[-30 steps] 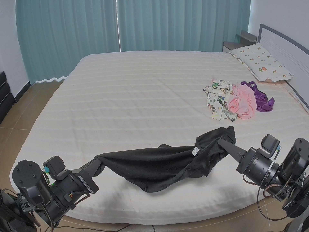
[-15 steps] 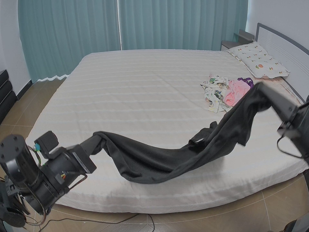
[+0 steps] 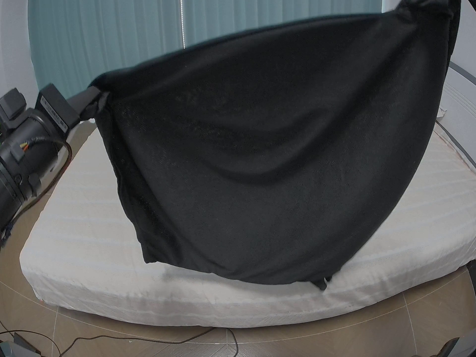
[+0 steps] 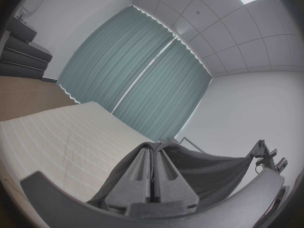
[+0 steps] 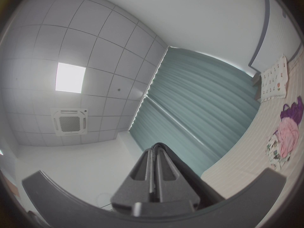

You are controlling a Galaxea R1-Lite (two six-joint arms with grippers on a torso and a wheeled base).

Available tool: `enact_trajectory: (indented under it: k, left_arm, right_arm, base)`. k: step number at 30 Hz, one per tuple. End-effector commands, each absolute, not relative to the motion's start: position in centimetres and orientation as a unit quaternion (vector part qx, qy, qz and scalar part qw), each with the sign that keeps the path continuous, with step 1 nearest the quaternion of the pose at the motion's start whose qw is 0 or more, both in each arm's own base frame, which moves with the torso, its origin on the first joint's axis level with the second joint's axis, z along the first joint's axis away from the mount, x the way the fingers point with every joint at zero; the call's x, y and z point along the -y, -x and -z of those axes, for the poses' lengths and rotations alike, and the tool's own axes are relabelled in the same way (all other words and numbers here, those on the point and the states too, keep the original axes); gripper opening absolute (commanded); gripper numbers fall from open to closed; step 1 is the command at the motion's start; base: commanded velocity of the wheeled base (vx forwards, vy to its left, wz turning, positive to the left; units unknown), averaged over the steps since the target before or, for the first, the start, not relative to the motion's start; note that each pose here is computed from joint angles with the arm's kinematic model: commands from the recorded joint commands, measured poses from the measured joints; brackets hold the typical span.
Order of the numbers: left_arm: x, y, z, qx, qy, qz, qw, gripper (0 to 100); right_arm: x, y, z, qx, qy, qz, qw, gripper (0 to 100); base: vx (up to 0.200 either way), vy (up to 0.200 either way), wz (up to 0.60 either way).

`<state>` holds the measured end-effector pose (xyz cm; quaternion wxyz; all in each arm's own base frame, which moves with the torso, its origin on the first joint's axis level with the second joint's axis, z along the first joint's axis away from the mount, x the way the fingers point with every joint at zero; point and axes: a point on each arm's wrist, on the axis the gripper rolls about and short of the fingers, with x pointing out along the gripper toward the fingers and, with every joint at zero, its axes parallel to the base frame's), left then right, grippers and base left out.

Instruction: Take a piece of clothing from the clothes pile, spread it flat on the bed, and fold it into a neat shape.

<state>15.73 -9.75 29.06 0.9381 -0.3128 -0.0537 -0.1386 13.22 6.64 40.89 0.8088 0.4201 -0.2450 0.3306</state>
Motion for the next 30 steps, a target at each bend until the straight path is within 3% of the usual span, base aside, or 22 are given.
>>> enact_trajectory:
  k: [1, 5, 6, 10, 17, 30]
  left_arm:
    - [9.7, -19.2, -29.3, 0.040, 0.302, 0.089, 0.948, 0]
    - [10.4, -22.1, -27.2, 0.003, 0.306, 0.063, 0.950, 0]
    - [11.0, -24.3, -25.4, -0.024, 0.305, 0.045, 0.951, 0]
    - [11.6, -27.1, -22.6, -0.064, 0.299, 0.023, 0.952, 0]
    - [12.6, -30.6, -20.0, -0.093, 0.303, 0.009, 0.948, 0]
    - [13.3, -36.1, -15.6, -0.130, 0.293, -0.020, 0.947, 0]
  right_arm:
    - [-7.1, -27.0, -38.4, 0.179, -0.407, -0.195, 0.874, 0]
    - [-7.4, -31.6, -35.9, 0.155, -0.405, -0.155, 0.887, 0]
    - [-7.7, -34.1, -33.7, 0.136, -0.400, -0.136, 0.896, 0]
    - [-7.9, -36.4, -31.6, 0.129, -0.394, -0.127, 0.901, 0]
    - [-7.5, -38.7, -30.3, 0.138, -0.381, -0.115, 0.907, 0]
    - [-8.3, -42.2, -24.5, 0.082, -0.361, -0.078, 0.925, 0]
  base:
    - [0.000, 0.000, 0.00]
    - [0.000, 0.000, 0.00]
    - [0.000, 0.000, 0.00]
    - [0.000, 0.000, 0.00]
    - [0.200, 0.000, 0.00]
    - [0.200, 0.000, 0.00]
